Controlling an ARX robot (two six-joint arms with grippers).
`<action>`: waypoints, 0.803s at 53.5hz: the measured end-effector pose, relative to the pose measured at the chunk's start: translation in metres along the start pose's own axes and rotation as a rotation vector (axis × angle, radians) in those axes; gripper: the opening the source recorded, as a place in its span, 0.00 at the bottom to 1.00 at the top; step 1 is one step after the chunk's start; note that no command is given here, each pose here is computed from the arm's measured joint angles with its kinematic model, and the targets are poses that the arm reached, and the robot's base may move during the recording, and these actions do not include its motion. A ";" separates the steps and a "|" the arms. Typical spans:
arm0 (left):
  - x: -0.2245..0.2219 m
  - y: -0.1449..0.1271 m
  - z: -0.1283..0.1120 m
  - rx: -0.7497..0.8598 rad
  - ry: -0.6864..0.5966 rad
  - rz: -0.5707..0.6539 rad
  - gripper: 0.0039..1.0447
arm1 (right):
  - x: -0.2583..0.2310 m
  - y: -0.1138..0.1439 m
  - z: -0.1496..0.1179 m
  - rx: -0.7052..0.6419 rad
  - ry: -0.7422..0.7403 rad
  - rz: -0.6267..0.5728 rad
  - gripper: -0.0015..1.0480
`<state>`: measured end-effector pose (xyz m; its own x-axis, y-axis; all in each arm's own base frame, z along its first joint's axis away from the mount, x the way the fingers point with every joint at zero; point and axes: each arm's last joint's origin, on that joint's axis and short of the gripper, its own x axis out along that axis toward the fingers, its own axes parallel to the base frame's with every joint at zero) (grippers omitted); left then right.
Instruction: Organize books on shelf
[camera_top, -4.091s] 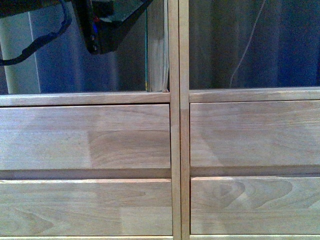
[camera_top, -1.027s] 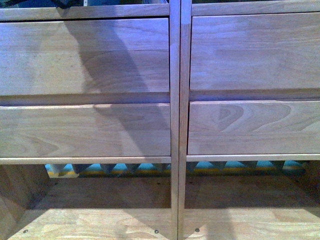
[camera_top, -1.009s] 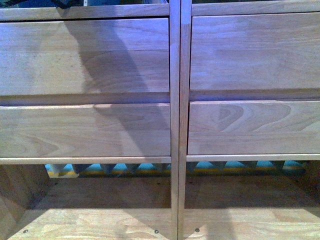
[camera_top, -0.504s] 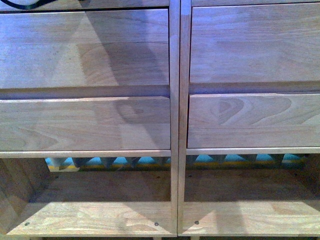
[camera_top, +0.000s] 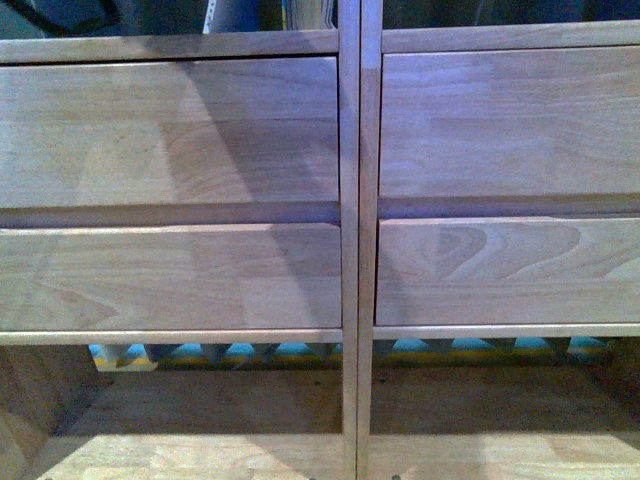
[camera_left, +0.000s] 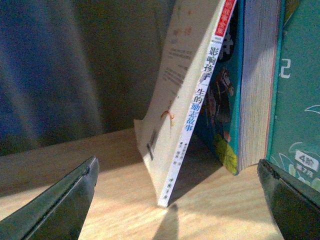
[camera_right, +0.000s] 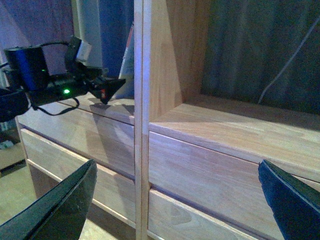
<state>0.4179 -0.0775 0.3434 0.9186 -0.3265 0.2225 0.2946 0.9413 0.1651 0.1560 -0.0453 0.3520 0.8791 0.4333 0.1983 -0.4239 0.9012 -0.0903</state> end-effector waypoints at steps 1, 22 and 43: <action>-0.008 0.002 0.002 0.002 -0.003 0.012 0.93 | 0.000 0.000 0.000 0.000 0.000 0.000 0.93; -0.176 0.017 0.031 -0.092 -0.021 -0.053 0.93 | 0.000 0.000 0.000 0.000 0.000 0.000 0.93; -0.239 -0.002 -0.017 -0.144 0.246 0.323 0.43 | -0.015 0.027 -0.051 0.065 0.205 -0.451 0.54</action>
<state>0.2024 0.0003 0.2739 1.0000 0.0011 0.0017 -0.0011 0.9999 -0.0154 0.1424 -0.0277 0.2967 1.0000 -0.0019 0.0069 0.0017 0.9997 0.0229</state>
